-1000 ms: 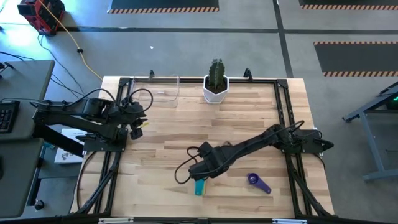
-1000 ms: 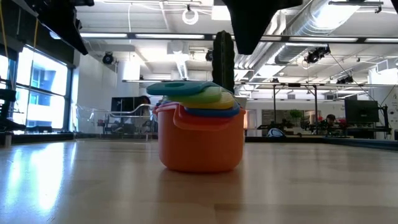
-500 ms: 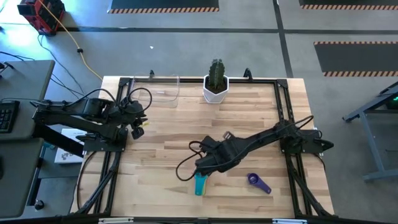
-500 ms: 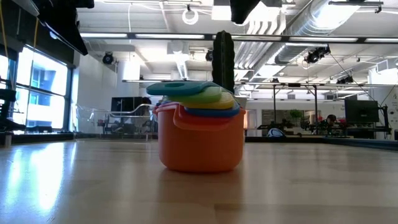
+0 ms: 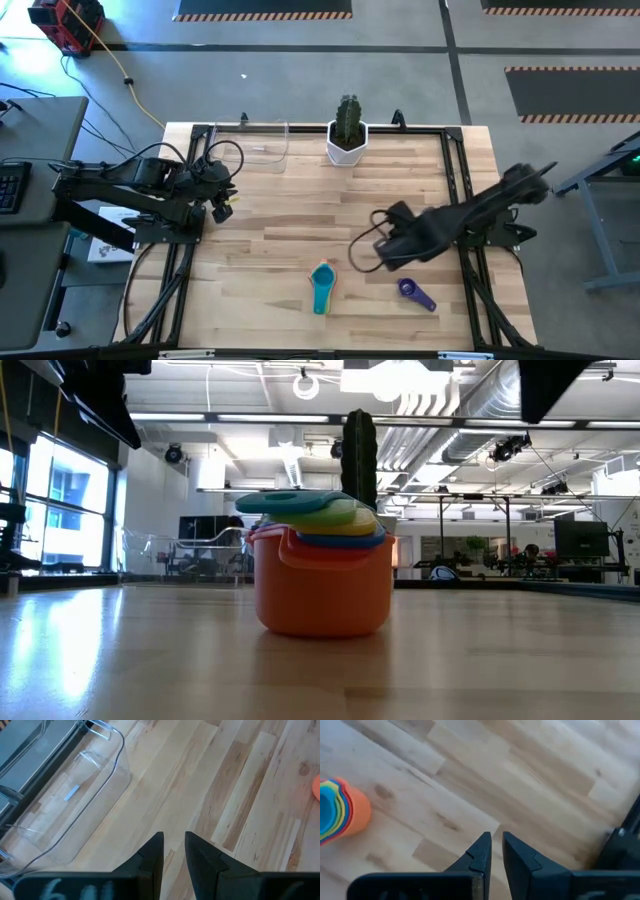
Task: Nest measuring cups in basket
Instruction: Stack the purple measuring cup on the light blue measuring cup
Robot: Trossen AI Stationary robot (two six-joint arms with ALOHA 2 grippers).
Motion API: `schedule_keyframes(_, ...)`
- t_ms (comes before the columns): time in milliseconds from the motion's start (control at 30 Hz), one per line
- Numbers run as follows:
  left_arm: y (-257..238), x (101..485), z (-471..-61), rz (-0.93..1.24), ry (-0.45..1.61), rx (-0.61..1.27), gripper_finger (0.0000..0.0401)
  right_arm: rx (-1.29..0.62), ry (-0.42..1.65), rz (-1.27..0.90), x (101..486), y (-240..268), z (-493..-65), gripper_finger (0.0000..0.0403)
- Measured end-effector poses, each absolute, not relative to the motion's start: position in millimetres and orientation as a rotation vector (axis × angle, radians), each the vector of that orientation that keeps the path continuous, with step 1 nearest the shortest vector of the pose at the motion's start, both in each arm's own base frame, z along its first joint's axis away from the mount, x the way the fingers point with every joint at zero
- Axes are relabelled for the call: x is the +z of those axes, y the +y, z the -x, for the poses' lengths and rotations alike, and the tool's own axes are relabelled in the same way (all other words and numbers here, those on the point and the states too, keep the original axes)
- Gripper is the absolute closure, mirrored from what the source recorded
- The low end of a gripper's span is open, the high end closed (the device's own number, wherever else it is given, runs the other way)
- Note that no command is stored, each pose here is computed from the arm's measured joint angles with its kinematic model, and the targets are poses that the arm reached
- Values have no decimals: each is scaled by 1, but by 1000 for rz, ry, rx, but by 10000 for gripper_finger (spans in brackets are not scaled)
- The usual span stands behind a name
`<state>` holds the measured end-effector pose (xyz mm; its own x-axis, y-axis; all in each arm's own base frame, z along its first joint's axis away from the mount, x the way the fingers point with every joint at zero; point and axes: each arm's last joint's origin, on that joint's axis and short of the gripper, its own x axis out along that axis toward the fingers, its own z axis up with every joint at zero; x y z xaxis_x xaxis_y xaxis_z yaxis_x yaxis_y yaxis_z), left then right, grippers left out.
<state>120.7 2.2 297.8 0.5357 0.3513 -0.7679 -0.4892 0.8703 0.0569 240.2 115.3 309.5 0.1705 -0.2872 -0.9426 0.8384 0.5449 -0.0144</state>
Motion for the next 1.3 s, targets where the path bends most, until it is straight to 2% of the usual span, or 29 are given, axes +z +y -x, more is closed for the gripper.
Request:
schedule_keyframes(267,2,298,-121,173,872,504,331,-793,1132,-715,295,116,-205,361)
schedule_keyframes(433,2,298,-121,169,870,509,331,-720,1190,-790,275,125,-202,325)
schedule_keyframes(567,2,298,-121,169,870,509,331,-627,1163,-881,259,138,-207,290)
schedule_keyframes(700,2,298,-121,166,869,513,331,-579,1142,-978,246,146,-208,273)
schedule_keyframes(900,3,298,-121,165,868,515,331,-564,1137,-1118,225,158,-208,269)
schedule_keyframes(1300,3,298,-121,180,863,522,331,-621,1289,-1087,189,176,-215,269)
